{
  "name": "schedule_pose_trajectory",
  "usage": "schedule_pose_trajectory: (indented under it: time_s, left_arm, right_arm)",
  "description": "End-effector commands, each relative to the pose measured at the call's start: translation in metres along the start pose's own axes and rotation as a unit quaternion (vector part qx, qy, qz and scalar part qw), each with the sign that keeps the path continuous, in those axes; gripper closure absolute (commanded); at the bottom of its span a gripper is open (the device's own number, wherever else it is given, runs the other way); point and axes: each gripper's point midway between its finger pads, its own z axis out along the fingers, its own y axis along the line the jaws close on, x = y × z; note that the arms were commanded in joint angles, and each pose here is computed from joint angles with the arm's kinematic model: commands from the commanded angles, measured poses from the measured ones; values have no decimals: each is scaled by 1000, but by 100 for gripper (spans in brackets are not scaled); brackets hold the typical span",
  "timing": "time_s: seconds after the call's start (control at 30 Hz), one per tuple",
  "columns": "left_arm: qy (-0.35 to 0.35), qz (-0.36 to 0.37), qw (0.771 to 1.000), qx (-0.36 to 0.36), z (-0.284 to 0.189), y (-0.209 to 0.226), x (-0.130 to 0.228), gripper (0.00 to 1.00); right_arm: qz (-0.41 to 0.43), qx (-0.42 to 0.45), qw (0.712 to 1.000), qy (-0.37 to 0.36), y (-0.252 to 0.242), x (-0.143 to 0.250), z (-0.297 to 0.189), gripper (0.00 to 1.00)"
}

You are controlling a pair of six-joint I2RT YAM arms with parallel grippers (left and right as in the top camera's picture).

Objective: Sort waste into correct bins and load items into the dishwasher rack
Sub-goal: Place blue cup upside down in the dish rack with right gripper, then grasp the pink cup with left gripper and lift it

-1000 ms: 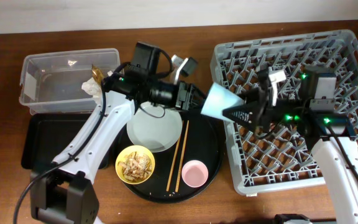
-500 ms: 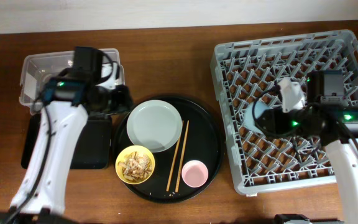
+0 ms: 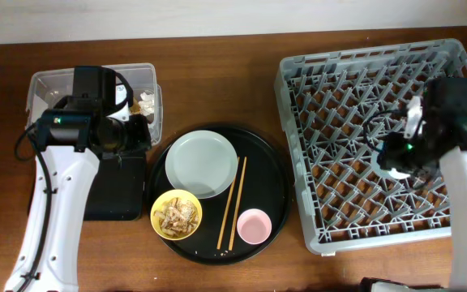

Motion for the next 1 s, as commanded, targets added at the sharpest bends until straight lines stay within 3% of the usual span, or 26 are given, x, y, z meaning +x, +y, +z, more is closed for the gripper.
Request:
schedule_pose_trajectory:
  time_s: [0.0,0.1,0.2,0.27,0.33,0.5,0.63,0.83,0.97]
  left_arm:
    - [-8,7,1000,-4,-5,2,-1,49]
    - [-7,7,1000,-3,-5,2,-1,48]
    - [-7,7,1000,0,-5,1,-1,48]
    - [-5,7,1000,11,-5,-3,0,48]
    - [-3,11,1000,14,-5,-6,1,48]
    - [5,46,998,41,-4,-35,10,48]
    - [28,96,993,57,3,-68,30,37]
    - [103,177,976,78,33,-113,87,36]
    - [161,231,956,83,59,-134,136,36]
  right_arm:
    - [7,-7,999,32,1,-8,20,50]
    - [8,-8,998,67,3,-10,44,48]
    - [9,-17,996,87,6,-13,61,38]
    - [10,-20,995,97,7,-13,68,13]
    - [10,-22,995,100,8,-13,69,1]
    - [12,-32,993,115,11,-4,64,1]
    - [11,-38,996,83,13,-2,41,1]
    - [6,-52,998,-20,16,3,-18,1]
    - [4,-65,997,-49,20,6,-35,1]
